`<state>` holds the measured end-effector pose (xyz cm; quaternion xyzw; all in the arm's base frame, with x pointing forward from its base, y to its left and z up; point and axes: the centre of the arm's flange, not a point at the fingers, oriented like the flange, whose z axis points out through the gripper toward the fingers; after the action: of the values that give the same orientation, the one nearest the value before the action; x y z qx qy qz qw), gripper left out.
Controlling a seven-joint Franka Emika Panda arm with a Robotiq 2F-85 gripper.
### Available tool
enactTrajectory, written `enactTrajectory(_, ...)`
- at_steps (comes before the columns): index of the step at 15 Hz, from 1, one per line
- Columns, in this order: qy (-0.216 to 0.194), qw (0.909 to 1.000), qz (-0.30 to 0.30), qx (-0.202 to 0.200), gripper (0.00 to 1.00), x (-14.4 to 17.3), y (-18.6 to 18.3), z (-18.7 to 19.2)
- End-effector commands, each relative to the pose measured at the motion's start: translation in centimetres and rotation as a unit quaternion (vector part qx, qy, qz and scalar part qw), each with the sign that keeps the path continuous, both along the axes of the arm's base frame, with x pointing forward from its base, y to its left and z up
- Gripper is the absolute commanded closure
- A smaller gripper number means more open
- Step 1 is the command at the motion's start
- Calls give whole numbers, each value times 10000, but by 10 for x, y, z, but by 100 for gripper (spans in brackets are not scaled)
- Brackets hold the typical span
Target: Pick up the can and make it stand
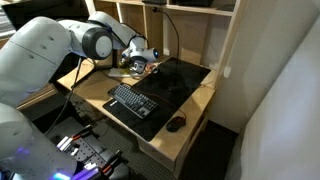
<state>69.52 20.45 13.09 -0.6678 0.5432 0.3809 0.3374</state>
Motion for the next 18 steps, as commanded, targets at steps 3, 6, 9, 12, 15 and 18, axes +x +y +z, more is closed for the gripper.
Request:
enactTrajectory(3, 136, 9992, -246, 281, 58, 5, -3, -17)
enactTrajectory(6, 130, 9998, -102, 87, 32, 5, -4, -16)
enactTrajectory(9, 74, 9998, 136, -87, 4, 7, -3, -8)
enactTrajectory(12, -18, 9992, 325, -240, 0, 10, -4, -6)
enactTrajectory(15, -136, 9981, 465, -387, 0, 15, -6, -4)
enactTrajectory(18, -389, 9953, 535, -709, 0, 20, -10, -2)
